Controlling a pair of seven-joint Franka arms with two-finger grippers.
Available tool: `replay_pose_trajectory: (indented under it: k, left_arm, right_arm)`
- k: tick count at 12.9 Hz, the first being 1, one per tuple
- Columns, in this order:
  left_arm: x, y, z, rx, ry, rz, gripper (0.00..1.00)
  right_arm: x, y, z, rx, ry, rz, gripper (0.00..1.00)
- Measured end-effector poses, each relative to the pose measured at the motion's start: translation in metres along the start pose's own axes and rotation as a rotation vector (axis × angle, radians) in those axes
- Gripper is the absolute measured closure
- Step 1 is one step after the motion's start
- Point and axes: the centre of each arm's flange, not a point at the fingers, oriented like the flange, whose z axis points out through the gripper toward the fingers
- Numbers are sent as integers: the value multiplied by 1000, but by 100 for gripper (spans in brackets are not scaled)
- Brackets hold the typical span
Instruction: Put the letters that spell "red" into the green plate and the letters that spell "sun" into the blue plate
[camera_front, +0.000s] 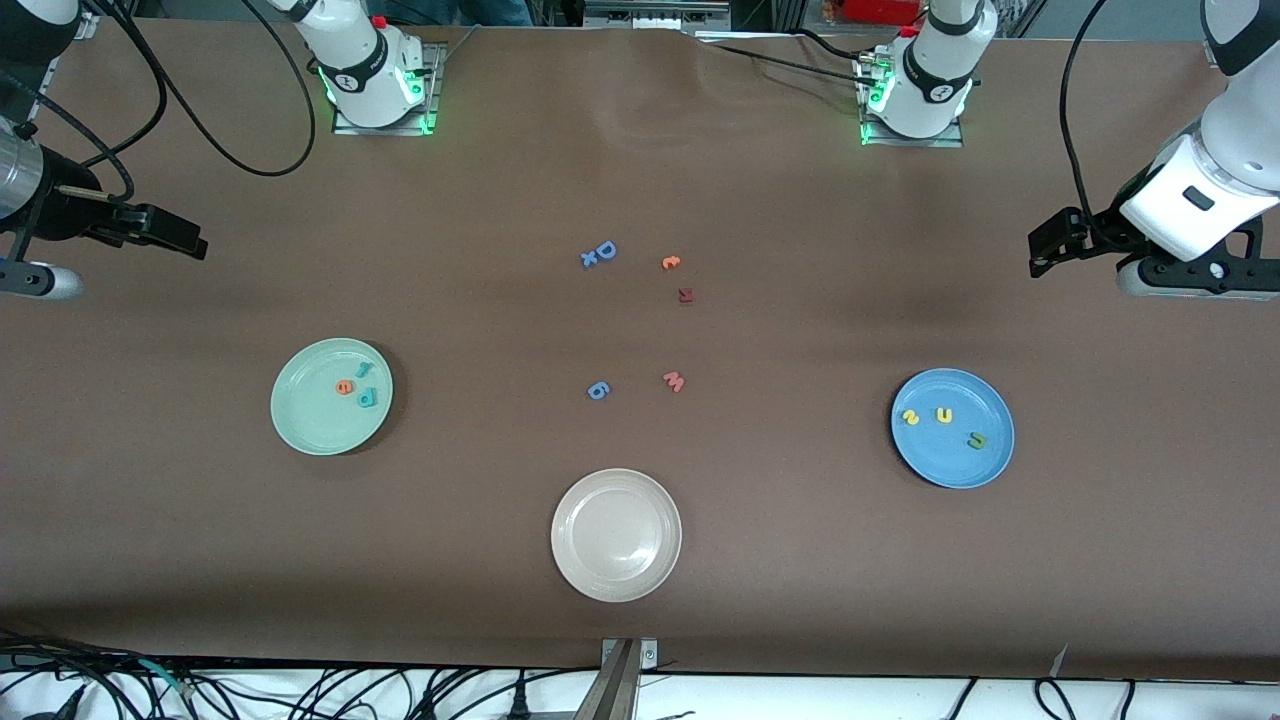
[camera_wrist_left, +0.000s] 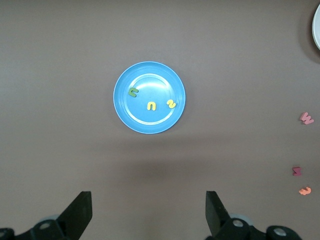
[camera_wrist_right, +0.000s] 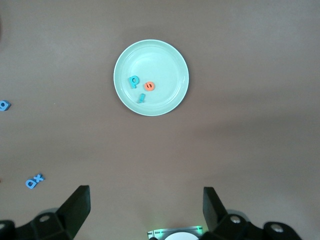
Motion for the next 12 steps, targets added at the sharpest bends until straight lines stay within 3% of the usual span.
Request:
replay_pose_trajectory:
  k: [12]
  left_arm:
    - [0, 0, 0, 0, 0, 0, 0]
  right_arm:
    - [5, 2, 10, -4, -18, -7, 0]
